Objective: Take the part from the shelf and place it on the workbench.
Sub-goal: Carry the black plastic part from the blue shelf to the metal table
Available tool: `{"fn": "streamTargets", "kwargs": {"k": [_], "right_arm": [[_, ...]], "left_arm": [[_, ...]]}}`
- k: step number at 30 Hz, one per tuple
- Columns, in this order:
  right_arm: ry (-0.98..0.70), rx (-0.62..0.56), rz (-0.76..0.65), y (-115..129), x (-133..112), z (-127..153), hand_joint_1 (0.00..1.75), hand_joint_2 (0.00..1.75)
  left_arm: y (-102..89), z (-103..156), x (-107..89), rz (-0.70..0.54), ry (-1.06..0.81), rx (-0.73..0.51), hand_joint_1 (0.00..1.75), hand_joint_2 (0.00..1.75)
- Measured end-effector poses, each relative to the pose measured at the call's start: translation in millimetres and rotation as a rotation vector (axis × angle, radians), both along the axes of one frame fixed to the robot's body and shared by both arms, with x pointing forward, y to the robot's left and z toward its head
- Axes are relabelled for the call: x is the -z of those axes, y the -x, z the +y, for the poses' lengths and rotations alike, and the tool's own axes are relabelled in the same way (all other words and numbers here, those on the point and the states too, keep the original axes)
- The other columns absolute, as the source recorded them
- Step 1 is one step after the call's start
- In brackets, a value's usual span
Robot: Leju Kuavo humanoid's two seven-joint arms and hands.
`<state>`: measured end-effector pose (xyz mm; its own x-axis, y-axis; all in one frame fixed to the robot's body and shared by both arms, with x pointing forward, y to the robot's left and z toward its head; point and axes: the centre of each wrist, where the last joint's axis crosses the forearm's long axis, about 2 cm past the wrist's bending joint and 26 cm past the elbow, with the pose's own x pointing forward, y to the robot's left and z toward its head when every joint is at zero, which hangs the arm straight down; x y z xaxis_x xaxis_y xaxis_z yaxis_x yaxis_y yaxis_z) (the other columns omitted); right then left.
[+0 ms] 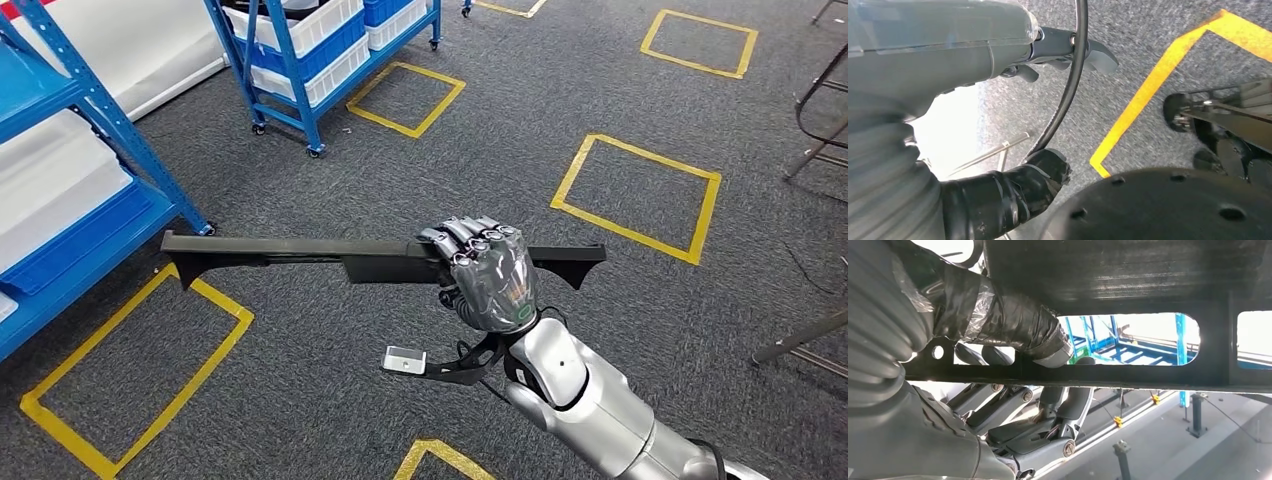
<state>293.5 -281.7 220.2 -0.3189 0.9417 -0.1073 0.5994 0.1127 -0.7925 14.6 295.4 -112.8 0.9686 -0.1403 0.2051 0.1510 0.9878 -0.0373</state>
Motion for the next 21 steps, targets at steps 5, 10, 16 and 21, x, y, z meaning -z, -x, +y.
{"fn": "streamTargets", "kwargs": {"k": [5,10,16,21], "right_arm": [[-0.015,-0.033,-0.022,-11.5,-4.9,35.6,1.75,1.75],[0.000,-0.063,-0.059,-25.9,-23.0,56.5,1.75,1.75],[0.002,-0.089,-0.057,-29.7,-25.4,67.8,1.75,1.75],[-0.013,-0.088,-0.063,-28.9,-26.1,69.7,1.75,1.75]], "left_arm": [[-0.8,23.0,-0.7,-0.002,-0.020,-0.033,0.00,1.75],[-4.9,28.7,-1.2,-0.007,-0.032,-0.015,0.00,1.75],[-5.5,28.8,-1.1,-0.011,-0.042,-0.015,0.00,1.75],[-7.3,29.4,-1.2,-0.037,-0.060,-0.011,0.00,1.75]]}}
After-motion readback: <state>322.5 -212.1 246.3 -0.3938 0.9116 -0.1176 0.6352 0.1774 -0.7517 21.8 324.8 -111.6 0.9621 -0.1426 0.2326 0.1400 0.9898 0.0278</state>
